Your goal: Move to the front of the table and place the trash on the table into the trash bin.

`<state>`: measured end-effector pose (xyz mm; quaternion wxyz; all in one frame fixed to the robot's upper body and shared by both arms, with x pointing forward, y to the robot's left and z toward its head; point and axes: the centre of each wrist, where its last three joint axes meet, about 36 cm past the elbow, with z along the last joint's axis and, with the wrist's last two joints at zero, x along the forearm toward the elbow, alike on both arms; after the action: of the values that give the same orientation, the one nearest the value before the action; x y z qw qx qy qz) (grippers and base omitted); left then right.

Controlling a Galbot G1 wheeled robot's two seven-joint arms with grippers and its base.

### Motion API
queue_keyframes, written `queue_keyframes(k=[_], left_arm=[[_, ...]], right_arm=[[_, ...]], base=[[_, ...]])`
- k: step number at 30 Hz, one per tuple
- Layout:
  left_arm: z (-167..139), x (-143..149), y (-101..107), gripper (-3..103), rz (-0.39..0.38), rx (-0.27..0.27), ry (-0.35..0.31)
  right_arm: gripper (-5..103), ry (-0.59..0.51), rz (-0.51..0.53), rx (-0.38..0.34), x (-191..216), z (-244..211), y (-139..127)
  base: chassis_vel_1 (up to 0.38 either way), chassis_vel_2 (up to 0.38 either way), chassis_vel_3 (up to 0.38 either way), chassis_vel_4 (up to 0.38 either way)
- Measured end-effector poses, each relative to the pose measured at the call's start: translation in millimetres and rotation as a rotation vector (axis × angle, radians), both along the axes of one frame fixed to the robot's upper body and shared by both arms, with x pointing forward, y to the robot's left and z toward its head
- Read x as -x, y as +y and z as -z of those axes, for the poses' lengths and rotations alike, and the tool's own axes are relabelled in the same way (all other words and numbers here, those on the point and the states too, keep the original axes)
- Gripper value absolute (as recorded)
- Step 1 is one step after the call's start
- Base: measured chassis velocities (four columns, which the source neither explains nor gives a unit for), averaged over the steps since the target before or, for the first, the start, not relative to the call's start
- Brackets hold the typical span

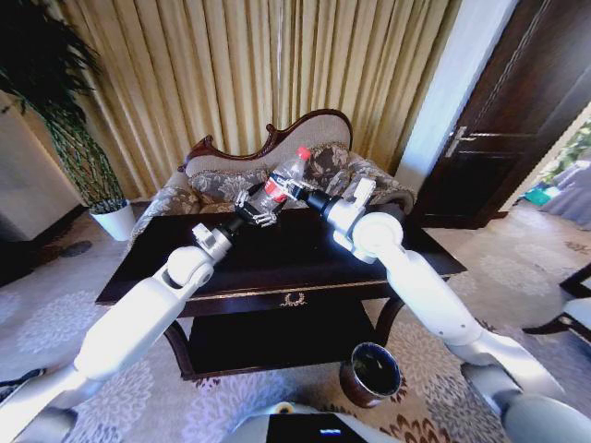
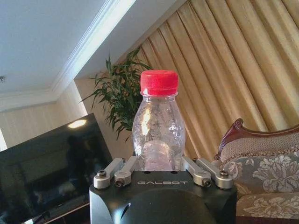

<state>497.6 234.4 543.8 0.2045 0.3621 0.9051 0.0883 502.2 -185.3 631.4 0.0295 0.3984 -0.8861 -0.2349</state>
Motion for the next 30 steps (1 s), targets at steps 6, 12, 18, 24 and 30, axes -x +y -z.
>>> queue_keyframes(k=[6,12,18,24,30], left_arm=[[1,4,3,100,-0.001,0.001,0.007],[-1,10,5,100,-0.007,0.018,0.032],[-4,18,16,100,-0.043,0.05,0.045],[-5,25,26,100,-0.065,0.05,0.047],[-11,38,47,100,-0.145,0.07,0.05]], right_arm=[[25,0.0,0.004,0.002,3,1,-5],[25,0.005,0.019,0.005,5,5,-11],[25,-0.006,0.052,0.0,7,6,-26],[25,-0.028,0.098,-0.001,4,5,-36],[25,-0.072,0.223,0.114,-4,18,-52]], base=[[0.0,0.0,0.0,0.0],[0.0,0.0,0.0,0.0],[0.0,0.0,0.0,0.0],[0.0,0.0,0.0,0.0],[0.0,0.0,0.0,0.0]])
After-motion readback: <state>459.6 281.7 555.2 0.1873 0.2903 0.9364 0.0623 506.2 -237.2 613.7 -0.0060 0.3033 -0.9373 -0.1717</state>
